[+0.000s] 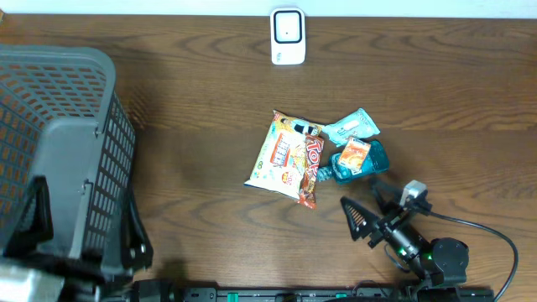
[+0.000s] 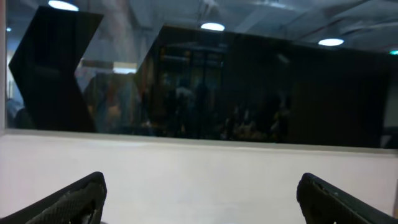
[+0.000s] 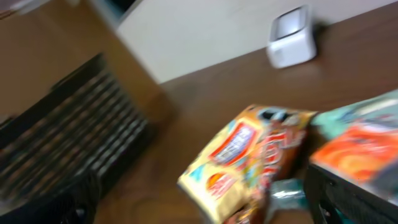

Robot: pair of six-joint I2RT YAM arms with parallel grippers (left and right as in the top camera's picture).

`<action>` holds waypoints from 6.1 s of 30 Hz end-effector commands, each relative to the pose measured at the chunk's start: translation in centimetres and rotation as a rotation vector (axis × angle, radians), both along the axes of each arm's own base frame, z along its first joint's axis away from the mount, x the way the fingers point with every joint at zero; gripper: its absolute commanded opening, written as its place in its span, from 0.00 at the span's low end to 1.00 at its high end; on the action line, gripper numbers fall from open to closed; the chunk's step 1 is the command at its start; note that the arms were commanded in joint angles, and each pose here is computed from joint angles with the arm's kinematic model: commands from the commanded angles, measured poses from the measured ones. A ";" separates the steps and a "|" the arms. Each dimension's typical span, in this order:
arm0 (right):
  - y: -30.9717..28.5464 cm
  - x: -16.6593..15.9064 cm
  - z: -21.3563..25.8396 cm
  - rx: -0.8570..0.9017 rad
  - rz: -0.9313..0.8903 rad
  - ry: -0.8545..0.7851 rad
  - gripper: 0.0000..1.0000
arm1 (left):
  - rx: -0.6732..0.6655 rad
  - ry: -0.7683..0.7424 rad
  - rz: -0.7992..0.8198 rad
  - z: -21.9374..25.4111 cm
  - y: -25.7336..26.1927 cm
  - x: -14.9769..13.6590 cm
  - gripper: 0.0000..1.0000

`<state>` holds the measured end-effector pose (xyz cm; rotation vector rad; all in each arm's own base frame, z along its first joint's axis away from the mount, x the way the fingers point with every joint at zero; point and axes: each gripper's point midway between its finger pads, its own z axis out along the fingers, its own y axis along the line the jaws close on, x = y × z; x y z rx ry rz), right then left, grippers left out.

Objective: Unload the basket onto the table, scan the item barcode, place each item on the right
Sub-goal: 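Reach the right gripper to the tissue pack on the bottle and grasp it, then lift the tissue pack with the right gripper and rotate it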

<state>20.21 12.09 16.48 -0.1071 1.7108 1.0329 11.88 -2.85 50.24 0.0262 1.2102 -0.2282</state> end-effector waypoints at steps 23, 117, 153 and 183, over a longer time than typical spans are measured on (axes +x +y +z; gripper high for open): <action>-1.0 1.0 -0.6 0.267 -0.095 0.255 0.80 | 0.007 -0.182 -0.162 -0.5 -1.9 -9.5 0.98; -2.3 12.5 -13.3 0.307 -0.487 0.779 0.01 | 0.004 -0.142 -0.163 -1.5 -1.8 -9.2 0.98; 5.0 0.3 -2.7 0.719 0.569 1.508 0.01 | 0.020 -0.148 -0.145 -1.4 -1.7 -9.1 0.98; 5.4 0.4 -2.9 0.743 0.536 1.562 0.01 | -0.088 0.024 0.062 -7.3 2.0 2.3 0.98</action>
